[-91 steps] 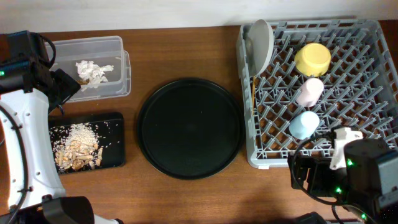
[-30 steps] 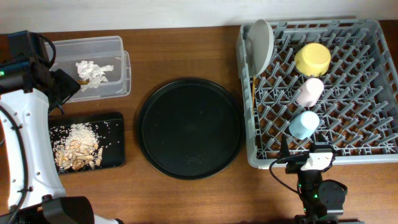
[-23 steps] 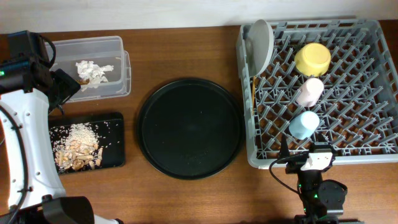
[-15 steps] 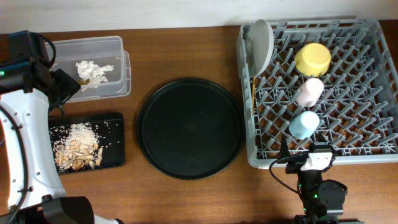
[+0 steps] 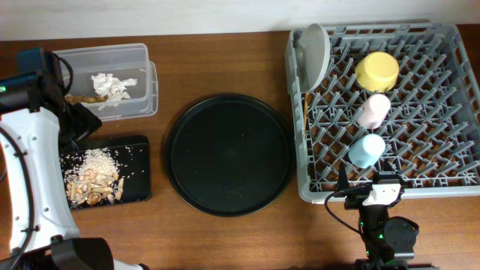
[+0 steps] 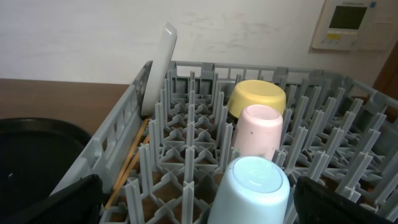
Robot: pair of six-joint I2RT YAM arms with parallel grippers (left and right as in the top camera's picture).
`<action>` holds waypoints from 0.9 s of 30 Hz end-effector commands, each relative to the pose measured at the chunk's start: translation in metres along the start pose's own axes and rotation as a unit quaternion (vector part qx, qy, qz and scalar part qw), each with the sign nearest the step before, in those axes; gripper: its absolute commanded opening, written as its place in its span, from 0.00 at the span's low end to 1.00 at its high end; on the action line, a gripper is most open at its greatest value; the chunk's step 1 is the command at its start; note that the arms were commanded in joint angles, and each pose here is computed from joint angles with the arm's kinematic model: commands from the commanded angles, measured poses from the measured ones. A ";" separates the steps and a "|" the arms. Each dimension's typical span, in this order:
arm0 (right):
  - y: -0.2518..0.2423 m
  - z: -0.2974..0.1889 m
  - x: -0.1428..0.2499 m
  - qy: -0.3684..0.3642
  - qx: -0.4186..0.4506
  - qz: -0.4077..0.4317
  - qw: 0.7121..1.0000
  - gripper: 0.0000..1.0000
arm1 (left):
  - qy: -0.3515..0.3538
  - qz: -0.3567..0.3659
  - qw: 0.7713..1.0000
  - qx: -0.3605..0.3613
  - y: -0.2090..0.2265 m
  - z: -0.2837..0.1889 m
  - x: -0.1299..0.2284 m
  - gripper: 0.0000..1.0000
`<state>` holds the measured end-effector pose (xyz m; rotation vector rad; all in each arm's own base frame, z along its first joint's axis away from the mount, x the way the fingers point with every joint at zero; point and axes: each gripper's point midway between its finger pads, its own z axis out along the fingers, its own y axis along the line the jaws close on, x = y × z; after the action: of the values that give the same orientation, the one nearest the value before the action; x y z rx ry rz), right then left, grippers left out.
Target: Sort waste into correct bins and load items into the dishwasher rack
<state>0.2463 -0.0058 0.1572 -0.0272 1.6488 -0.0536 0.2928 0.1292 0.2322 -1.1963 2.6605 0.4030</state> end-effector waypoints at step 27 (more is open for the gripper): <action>-0.004 0.000 0.002 0.002 0.009 -0.001 1.000 0.98 | -0.377 0.274 0.823 0.325 -0.062 0.096 0.137 0.99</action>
<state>0.2463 -0.0058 0.1573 -0.0281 1.6488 -0.0545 0.2651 0.0326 0.0974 -0.0550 2.1064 0.0093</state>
